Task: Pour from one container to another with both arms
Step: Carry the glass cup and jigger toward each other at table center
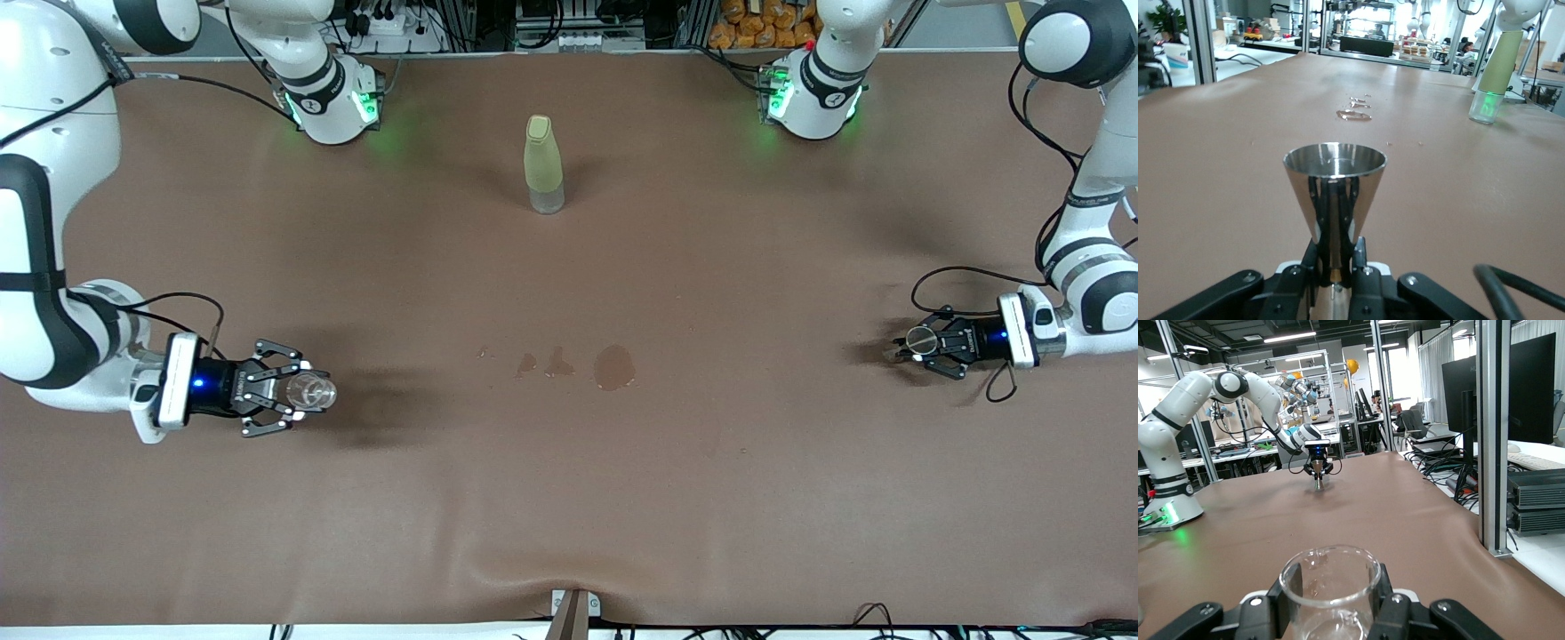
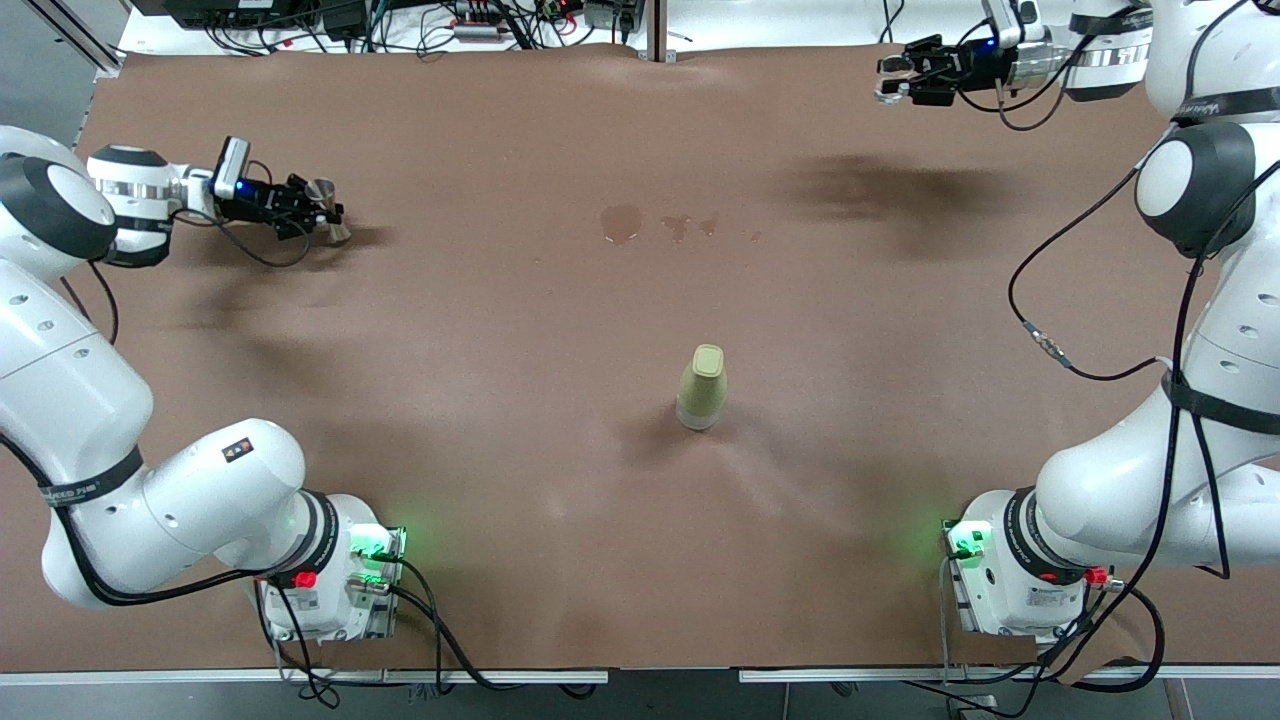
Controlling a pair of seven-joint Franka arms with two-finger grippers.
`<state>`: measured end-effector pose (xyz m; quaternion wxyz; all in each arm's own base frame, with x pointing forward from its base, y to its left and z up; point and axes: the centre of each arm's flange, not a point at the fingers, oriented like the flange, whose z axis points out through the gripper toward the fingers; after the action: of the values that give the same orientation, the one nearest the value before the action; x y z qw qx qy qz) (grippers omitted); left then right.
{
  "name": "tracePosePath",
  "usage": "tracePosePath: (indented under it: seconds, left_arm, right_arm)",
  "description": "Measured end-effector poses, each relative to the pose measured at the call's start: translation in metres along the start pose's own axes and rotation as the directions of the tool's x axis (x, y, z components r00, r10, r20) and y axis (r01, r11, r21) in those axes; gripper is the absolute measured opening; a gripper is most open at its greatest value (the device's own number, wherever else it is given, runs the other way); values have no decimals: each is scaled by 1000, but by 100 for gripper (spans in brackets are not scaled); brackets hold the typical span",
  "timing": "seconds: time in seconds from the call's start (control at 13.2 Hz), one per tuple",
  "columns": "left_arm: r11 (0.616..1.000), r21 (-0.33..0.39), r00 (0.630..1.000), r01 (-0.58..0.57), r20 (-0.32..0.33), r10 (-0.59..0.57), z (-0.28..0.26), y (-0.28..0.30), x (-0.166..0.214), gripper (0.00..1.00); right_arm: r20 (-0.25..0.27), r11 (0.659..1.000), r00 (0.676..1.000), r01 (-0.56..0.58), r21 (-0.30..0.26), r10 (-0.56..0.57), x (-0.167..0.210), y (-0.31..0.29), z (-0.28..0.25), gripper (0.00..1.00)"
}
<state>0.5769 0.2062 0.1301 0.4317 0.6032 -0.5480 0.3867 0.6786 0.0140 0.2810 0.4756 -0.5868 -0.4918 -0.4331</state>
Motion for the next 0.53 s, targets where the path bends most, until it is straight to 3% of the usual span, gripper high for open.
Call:
tracePosePath:
  seconds: [0.38, 0.53]
  left_arm:
    - [987, -15, 987, -160, 10, 160, 71, -50, 78, 21]
    - [980, -38, 980, -196, 16, 197, 112, -65, 115, 21]
  right_arm:
    - [31, 997, 997, -65, -35, 66, 62, -2, 26, 50]
    - [15, 997, 997, -71, -40, 72, 76, -6, 52, 50]
